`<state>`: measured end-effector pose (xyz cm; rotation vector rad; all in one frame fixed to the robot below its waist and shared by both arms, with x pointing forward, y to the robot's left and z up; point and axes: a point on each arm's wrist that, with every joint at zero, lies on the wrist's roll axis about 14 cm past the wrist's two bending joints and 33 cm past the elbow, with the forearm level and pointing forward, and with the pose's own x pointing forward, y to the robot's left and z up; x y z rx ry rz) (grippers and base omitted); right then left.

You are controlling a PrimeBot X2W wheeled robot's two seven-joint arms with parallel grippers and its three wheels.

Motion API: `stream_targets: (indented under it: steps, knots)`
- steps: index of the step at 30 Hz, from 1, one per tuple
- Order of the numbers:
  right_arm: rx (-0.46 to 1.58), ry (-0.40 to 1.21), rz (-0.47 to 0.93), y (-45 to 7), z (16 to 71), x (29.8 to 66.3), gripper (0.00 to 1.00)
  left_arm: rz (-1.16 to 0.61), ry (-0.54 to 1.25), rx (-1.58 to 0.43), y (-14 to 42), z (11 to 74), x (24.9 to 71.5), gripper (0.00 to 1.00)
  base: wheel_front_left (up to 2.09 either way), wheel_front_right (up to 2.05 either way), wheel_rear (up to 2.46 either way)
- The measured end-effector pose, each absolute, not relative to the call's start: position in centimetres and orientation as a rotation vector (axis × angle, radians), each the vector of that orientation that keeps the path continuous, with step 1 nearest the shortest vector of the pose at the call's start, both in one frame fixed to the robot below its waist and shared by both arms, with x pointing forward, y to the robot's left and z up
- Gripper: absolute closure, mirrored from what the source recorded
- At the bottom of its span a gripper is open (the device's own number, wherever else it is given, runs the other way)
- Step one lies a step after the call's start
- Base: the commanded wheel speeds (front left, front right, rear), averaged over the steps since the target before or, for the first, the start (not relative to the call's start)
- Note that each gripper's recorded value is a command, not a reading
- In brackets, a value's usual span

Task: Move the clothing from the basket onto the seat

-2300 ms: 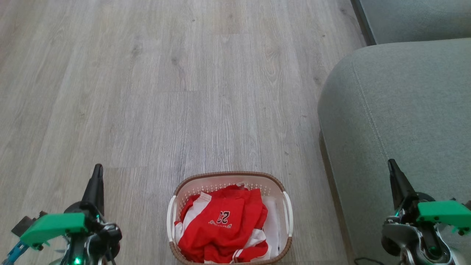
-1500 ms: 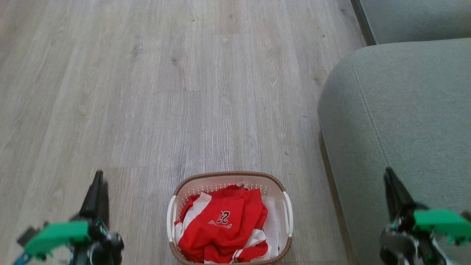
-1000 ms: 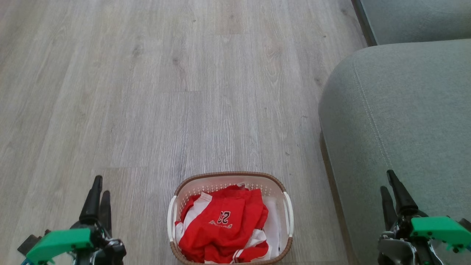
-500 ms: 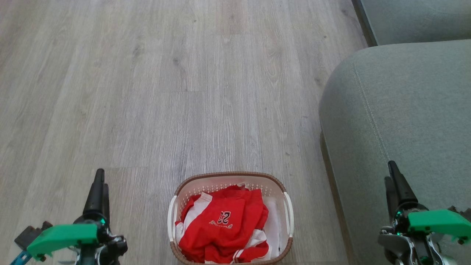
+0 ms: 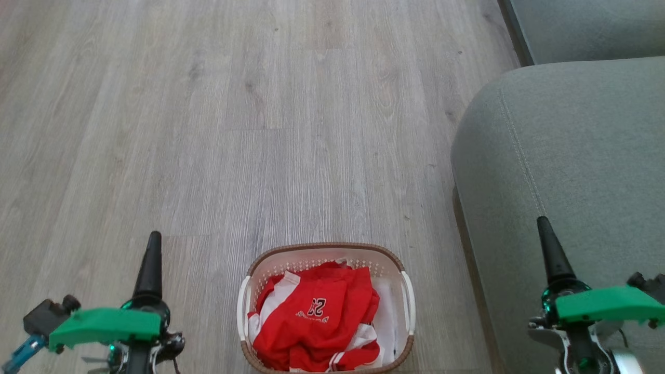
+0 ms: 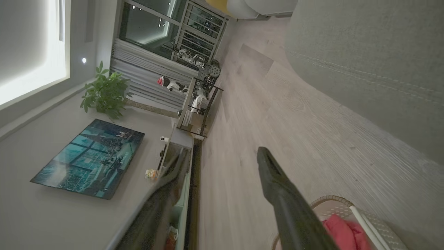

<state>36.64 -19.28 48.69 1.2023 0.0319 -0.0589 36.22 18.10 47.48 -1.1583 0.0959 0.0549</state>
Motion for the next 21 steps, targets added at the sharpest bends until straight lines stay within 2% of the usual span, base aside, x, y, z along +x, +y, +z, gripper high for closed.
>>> stream_targets:
  steps: [9, 21]
  knots:
    - [0.997, 0.028, -0.027, -18.7, 49.3, 36.7, 0.0, 0.028, 0.084, -0.996, 17.7, 48.1, 36.3, 0.0, 0.0, 0.0, 0.0]
    - [0.825, -0.002, -0.004, -18.5, 50.2, 36.8, 0.0, 0.011, 0.057, -0.806, 17.7, 49.0, 36.3, 0.0, 0.0, 0.0, 0.0]
